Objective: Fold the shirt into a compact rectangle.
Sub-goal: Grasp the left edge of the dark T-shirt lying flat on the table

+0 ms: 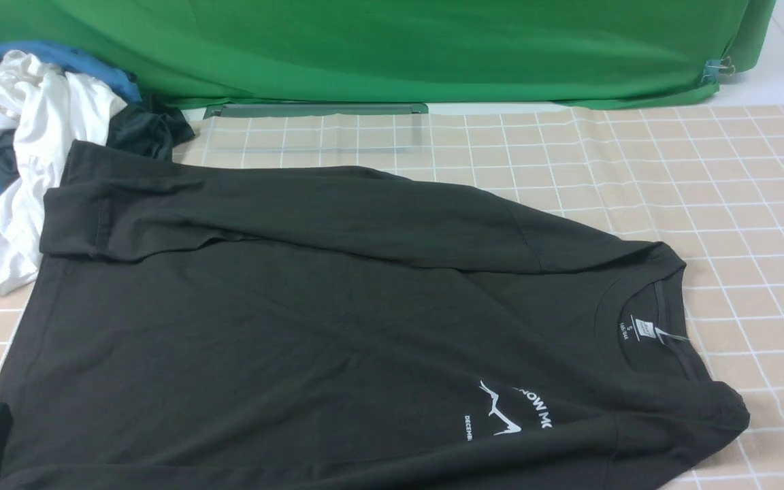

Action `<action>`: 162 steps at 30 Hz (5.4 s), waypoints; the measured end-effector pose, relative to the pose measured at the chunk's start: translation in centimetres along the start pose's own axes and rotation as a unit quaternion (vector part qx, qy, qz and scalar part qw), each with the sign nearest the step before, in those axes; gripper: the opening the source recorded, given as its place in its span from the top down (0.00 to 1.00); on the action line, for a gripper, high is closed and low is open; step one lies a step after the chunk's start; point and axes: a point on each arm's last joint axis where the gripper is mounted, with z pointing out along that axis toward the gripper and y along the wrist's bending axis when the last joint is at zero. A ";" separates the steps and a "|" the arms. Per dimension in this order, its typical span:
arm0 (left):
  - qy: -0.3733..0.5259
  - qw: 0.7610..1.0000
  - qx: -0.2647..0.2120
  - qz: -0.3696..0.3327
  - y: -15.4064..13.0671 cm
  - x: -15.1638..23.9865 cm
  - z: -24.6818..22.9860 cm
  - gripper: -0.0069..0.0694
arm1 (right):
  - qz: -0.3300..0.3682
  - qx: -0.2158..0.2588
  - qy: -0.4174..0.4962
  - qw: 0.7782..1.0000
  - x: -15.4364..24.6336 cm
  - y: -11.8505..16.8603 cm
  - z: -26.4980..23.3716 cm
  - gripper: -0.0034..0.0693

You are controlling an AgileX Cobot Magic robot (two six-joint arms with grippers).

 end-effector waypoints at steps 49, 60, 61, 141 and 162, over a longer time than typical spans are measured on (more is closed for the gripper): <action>-0.391 0.835 -0.018 -0.386 3.1 -6.1 -2.9 0.88 | 0.279 -0.084 -0.191 0.937 -3.7 0.5 -0.8 0.63; 0.021 0.974 0.022 -0.226 2.0 -15.1 -0.6 0.88 | 0.277 -0.092 -0.240 0.926 -8.7 0.0 -2.4 0.78; 0.082 0.974 0.025 -0.208 1.9 -15.0 0.0 0.88 | 0.269 -0.083 -0.228 0.932 -9.5 -0.1 -2.6 0.81; 0.589 0.802 -0.025 -0.095 7.0 2.0 12.9 0.74 | -0.056 -0.267 0.329 0.904 -12.0 7.0 7.9 0.90; 0.590 0.802 -0.027 -0.085 7.9 -1.8 12.6 0.82 | -0.047 -0.268 0.322 0.907 -12.1 7.1 8.0 0.90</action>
